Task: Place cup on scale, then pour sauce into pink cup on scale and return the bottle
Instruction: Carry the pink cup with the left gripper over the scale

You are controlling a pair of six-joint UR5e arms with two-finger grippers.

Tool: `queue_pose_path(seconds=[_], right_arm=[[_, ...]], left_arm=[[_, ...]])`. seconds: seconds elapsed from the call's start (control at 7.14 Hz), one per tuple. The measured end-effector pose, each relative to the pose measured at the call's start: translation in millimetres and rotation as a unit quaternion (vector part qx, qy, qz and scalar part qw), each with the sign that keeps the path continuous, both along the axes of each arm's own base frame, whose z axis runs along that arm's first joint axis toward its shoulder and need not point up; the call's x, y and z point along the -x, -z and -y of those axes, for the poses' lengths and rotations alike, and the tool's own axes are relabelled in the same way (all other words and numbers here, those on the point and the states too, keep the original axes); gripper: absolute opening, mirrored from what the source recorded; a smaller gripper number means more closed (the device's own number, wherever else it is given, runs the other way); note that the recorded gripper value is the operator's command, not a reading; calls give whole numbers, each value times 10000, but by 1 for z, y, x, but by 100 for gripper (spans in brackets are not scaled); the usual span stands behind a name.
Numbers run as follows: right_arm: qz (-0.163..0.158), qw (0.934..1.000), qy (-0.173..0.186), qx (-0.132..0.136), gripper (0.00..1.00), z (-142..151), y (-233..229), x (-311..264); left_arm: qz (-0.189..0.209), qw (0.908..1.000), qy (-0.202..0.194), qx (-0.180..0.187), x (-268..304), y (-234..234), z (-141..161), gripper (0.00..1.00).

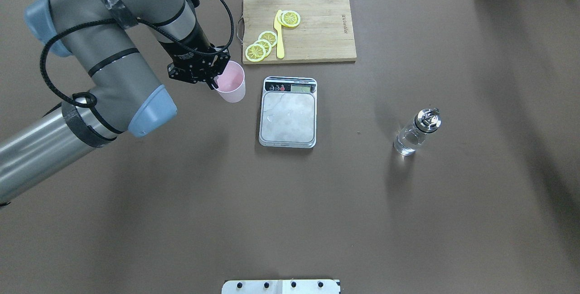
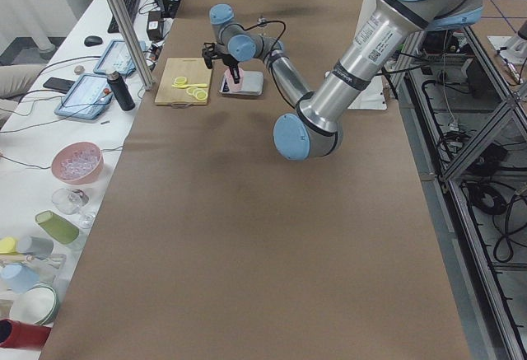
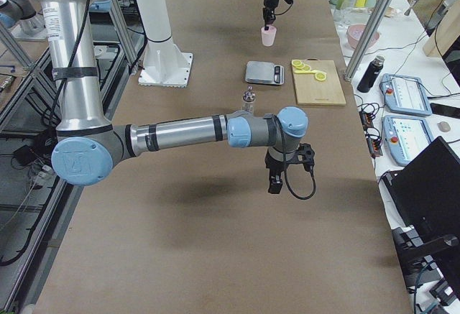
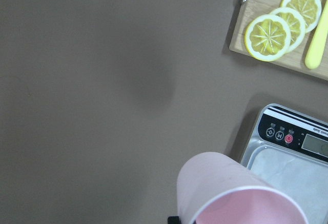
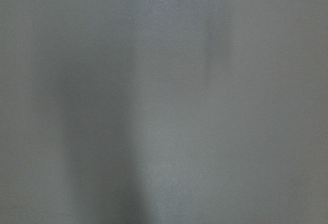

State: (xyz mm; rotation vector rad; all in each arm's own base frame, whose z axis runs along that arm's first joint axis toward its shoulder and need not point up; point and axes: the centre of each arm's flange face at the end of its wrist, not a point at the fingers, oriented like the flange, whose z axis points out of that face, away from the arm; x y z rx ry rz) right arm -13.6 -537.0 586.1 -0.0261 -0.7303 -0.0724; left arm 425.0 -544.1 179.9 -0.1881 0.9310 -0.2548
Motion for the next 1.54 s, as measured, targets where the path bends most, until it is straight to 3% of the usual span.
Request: queue_pose_path(seconds=[0.42,0.84,1.26,1.54], right_arm=[[0,10000,5,-1,100,0,0,0],[1,10000,2,-7,100,1,1,0],[-1,10000,5,-14,100,1,1,0],[-2,10000,5,-21,100,1,2,0]], left_arm=[[89,9999,-83,-18,-42,24,-17,0],[115,9999,-113,50,-73,46,-10,0],[232,9996,-79,-136,-103,56,-12,0],[105,9994,-133,-299,-117,54,-15,0]])
